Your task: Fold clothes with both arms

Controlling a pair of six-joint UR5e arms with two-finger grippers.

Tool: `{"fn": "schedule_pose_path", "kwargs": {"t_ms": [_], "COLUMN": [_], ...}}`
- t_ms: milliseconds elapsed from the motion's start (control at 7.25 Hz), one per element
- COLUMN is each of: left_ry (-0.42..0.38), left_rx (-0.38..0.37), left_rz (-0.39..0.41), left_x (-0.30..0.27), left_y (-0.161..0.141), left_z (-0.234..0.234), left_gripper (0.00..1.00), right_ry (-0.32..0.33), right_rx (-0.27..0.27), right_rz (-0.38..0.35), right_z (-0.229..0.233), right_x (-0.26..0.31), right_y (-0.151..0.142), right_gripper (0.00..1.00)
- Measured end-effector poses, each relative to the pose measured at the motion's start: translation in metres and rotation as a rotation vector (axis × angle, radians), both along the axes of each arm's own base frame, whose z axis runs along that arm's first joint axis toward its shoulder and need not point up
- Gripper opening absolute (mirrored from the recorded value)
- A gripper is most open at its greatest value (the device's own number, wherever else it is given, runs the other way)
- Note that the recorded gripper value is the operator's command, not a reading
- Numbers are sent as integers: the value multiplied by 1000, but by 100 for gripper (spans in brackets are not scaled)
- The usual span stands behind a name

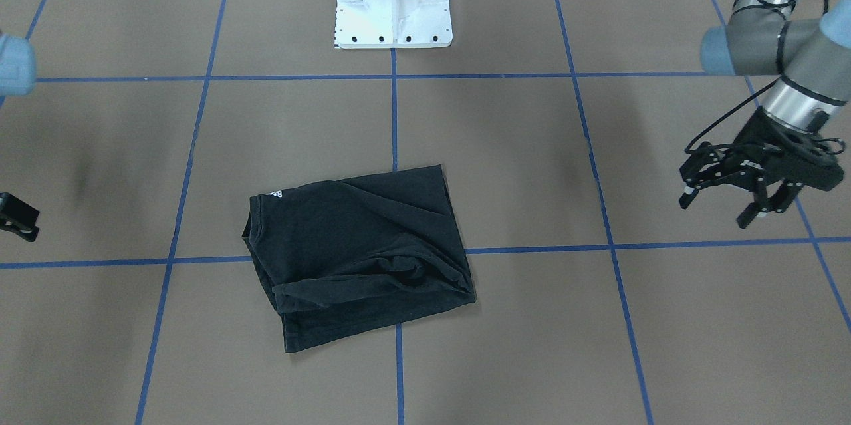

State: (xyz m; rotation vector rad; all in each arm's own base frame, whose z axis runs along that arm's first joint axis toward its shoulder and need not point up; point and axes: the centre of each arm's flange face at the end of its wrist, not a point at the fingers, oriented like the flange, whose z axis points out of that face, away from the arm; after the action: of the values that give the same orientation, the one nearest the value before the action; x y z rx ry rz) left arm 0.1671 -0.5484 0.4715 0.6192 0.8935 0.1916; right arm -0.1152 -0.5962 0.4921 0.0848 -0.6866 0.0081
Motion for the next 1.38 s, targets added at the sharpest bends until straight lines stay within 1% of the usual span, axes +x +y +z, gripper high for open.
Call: {"fn": "schedule_pose_path", "kwargs": {"t_ms": [138,276,414,551,689,827,965,1103,1379], "left_ry": [-59,-104,-129,-153,-169,-176,-179,-175,-138], "left_rx": [47,82,104,121,123,102,63,17,-60], "left_rz": [37,64,89,106,114,116,113,108,123], "left_x": [-52,-97,-132,-156,-170,-178,-184,-192,-197], "left_y": [7,12,14,13,12,8,-1,-11,-11], "left_z": [34,64,89,110,120,122,117,109,109], "left_gripper": [100,100,100,100,100,100,100,100,100], "right_ry": [34,57,62,48,10,-29,-49,-57,-67], "right_rx": [23,34,32,20,0,-18,-35,-49,-54], "right_rz": [-54,-103,-128,-138,-143,-143,-140,-137,-137], "right_z": [19,31,39,47,59,71,80,90,98], "right_x": [57,106,139,154,157,157,158,159,159], "right_y": [0,3,9,16,26,37,46,54,69], "right_gripper": [100,100,100,100,100,100,100,100,100]}}
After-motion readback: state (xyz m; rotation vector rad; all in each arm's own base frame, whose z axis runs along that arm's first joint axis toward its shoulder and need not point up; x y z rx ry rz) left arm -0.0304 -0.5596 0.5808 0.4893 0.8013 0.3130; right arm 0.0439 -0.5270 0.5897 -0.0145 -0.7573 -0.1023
